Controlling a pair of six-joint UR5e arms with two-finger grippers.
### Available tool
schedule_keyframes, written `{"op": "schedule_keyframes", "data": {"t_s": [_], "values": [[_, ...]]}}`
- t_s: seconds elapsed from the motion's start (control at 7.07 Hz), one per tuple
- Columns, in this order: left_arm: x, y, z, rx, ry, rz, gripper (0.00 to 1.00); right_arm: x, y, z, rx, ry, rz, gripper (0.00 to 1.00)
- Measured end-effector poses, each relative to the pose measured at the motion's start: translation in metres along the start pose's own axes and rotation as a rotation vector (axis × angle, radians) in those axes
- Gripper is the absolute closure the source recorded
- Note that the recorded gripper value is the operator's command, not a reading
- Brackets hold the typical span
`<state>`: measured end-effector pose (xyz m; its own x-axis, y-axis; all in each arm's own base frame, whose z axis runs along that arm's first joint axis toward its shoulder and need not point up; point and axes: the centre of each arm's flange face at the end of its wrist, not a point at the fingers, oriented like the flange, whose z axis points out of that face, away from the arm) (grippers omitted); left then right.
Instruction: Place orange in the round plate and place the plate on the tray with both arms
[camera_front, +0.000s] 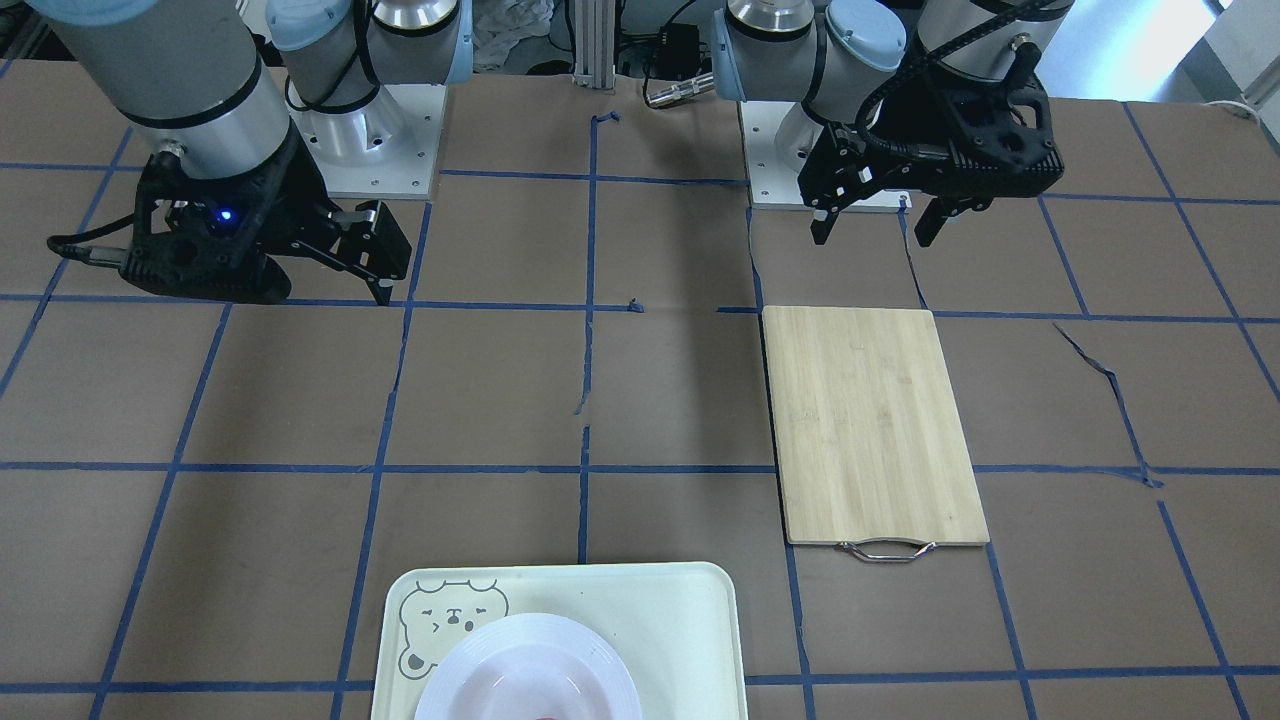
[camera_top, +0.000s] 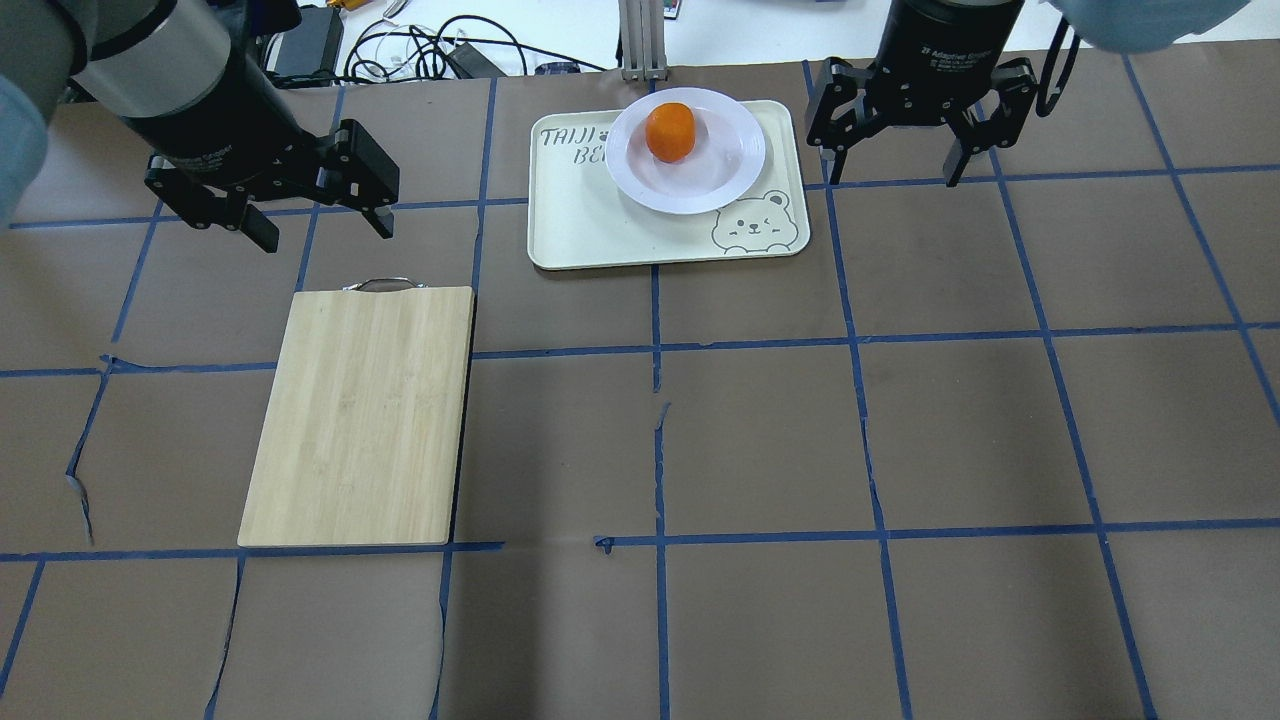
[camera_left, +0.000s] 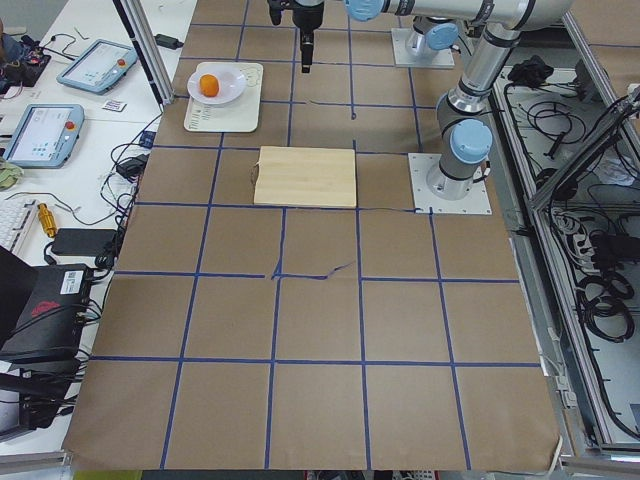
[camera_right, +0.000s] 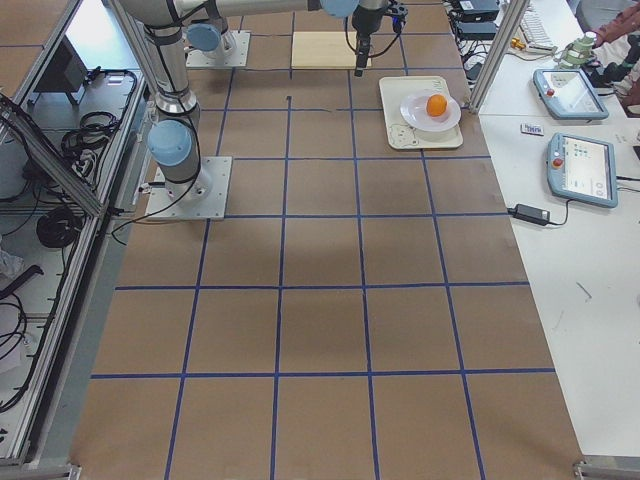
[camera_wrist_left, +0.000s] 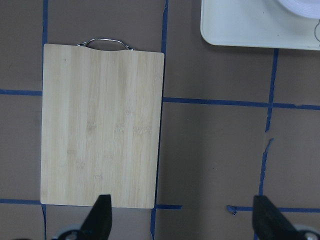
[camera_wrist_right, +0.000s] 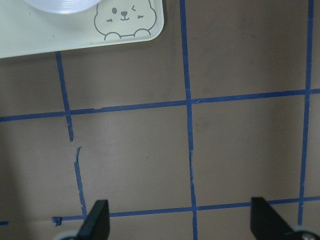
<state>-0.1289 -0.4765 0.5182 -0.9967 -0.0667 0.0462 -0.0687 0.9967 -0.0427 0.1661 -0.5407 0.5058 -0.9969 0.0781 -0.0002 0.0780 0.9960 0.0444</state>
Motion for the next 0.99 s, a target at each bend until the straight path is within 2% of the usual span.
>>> {"op": "schedule_keyframes", "data": {"t_s": [0.42,0.57,0.99], "values": [[0.000,0.000,0.000,0.000,-0.001,0.000,0.00,0.024,0.028,-0.048,0.093,-0.010,-0.034,0.00],[0.000,0.000,0.000,0.001,0.000,0.000,0.00,0.026,0.029,-0.050,0.096,-0.011,-0.039,0.00],[0.000,0.000,0.000,0.002,0.000,0.000,0.00,0.040,0.005,-0.024,0.047,-0.019,-0.094,0.00]]}}
